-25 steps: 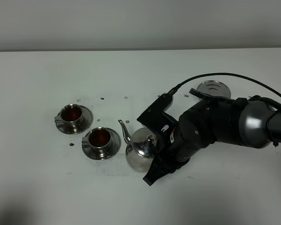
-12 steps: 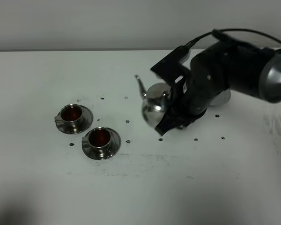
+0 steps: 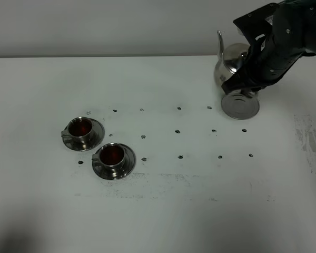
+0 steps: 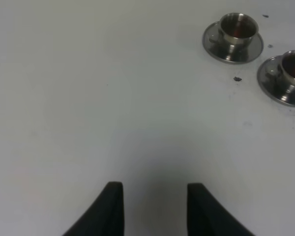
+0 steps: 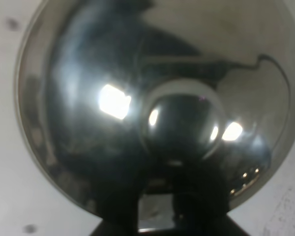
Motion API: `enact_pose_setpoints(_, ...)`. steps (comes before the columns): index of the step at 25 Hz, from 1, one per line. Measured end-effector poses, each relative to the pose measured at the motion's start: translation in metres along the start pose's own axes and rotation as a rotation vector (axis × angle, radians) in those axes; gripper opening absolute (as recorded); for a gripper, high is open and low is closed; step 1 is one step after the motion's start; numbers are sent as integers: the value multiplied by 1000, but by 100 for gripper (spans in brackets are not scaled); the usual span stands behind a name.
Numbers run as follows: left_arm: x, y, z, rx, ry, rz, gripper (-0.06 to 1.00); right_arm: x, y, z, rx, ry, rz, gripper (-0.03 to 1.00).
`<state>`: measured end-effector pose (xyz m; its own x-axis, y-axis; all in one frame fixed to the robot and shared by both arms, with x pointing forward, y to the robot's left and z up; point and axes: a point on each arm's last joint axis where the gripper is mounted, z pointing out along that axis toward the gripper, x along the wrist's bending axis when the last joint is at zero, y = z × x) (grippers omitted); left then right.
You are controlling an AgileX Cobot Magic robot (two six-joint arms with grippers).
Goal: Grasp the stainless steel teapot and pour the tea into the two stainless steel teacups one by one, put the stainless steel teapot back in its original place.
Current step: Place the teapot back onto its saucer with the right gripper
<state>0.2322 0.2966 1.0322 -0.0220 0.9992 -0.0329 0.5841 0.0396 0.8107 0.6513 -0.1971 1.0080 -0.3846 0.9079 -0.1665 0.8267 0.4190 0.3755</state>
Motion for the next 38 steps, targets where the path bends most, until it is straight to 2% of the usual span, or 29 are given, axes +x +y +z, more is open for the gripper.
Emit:
enact_pose_setpoints(5, 0, 0, 0, 0, 0, 0, 36, -13, -7, 27, 60, 11, 49, 18)
enact_pose_setpoints(14, 0, 0, 0, 0, 0, 0, 36, -27, -9, 46, 45, 5, 86, 18)
enact_pose_setpoints(38, 0, 0, 0, 0, 0, 0, 36, -27, -16, 77, 89, 25, 103, 18)
